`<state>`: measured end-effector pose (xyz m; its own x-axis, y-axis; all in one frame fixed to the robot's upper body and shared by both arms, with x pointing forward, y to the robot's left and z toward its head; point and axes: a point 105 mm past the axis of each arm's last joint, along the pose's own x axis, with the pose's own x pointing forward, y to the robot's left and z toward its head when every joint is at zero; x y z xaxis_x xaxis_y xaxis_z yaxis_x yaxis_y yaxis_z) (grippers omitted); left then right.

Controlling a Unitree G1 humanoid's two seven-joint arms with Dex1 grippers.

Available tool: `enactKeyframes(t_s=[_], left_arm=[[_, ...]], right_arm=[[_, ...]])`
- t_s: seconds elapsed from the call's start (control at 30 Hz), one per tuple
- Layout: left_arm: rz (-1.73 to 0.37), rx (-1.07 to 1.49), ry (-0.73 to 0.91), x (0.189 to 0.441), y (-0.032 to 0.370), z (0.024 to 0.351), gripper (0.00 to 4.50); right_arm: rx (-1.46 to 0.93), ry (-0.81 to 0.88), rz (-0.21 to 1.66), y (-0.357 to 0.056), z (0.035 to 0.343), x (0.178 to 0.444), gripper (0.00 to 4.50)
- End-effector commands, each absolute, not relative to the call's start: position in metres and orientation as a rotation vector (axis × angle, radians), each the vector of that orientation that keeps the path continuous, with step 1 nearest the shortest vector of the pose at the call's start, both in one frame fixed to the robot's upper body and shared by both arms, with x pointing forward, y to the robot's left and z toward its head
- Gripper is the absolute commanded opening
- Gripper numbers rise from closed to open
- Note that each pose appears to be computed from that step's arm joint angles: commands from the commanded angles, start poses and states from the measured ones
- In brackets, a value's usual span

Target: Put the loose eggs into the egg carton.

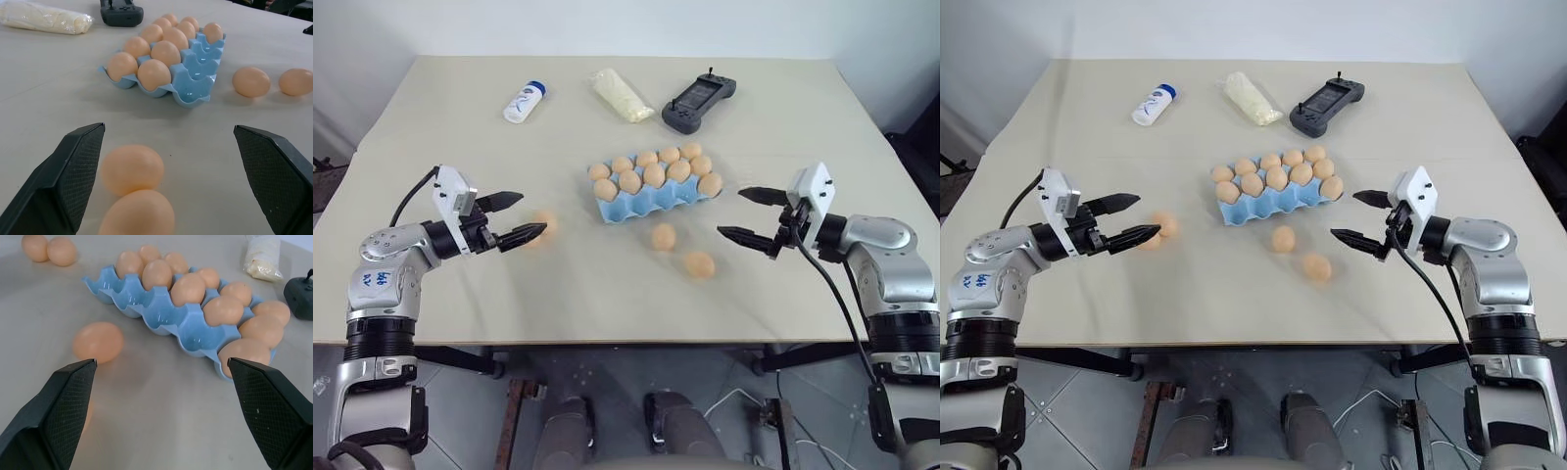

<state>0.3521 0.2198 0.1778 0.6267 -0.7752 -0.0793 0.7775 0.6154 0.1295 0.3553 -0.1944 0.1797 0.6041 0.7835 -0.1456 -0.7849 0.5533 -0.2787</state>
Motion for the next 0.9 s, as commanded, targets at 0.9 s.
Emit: enactKeyframes(t_s=[0.9], left_arm=[[-1.187, 0.137, -0.119, 0.317, 0.190, 0.181, 4.49]], right_arm=[[-0.243, 0.005, 0.694, -0.211, 0.174, 0.295, 4.50]])
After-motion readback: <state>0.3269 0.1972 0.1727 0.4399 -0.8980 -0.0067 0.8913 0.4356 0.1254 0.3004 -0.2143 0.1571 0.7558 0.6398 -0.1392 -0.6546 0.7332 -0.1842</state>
